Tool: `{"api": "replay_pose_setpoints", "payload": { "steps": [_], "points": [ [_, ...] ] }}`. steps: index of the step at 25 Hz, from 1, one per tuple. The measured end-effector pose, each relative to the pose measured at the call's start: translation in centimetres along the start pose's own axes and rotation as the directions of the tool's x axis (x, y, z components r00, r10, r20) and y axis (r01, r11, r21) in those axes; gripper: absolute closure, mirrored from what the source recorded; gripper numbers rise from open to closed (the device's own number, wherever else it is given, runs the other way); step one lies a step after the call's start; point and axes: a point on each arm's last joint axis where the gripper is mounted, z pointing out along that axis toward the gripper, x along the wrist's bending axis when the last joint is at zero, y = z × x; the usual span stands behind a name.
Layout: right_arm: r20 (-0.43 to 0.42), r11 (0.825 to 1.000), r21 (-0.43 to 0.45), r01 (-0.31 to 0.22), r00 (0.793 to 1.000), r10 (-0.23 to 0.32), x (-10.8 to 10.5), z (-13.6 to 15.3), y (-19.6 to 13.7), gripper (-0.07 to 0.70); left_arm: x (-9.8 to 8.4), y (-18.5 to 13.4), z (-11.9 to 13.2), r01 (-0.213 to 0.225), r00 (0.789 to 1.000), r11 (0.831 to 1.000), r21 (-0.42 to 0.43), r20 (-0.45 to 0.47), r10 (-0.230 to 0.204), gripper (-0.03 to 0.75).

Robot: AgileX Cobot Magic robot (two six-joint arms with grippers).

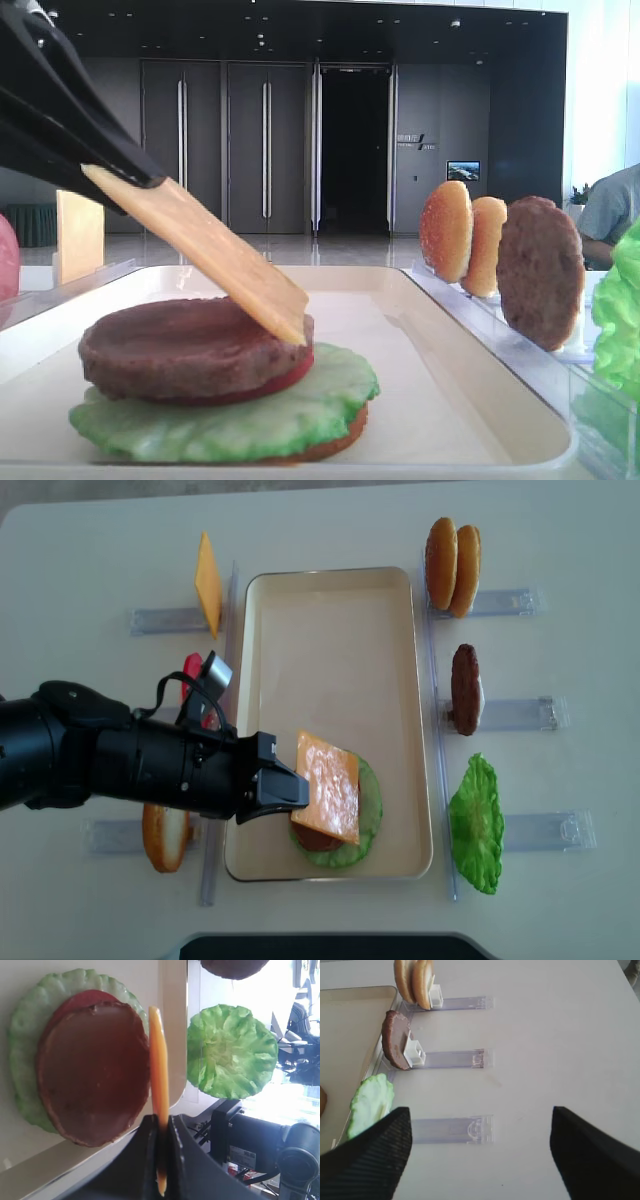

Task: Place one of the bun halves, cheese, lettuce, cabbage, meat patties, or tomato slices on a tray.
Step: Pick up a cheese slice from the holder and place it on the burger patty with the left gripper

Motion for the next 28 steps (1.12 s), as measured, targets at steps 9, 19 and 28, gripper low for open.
{"api": "replay_pose_setpoints", "payload": {
  "steps": [9,19,28],
  "points": [
    [0.000,1.000,0.000,0.000,1.000,0.000,0.00,0.00,0.00,0.090,0.09,-0.01,0.00,-0.002,1.000,1.000,0.001,-0.010,0.002,0.687],
    [0.000,1.000,0.000,0.000,1.000,0.000,0.00,0.00,0.00,0.090,0.40,-0.13,-0.02,0.007,0.999,1.000,0.015,-0.044,-0.006,0.491],
    [0.000,1.000,0.000,0.000,1.000,0.000,0.00,0.00,0.00,0.090,0.85,-0.17,-0.05,0.030,0.995,0.999,0.017,-0.093,-0.029,0.353]
  ]
}}
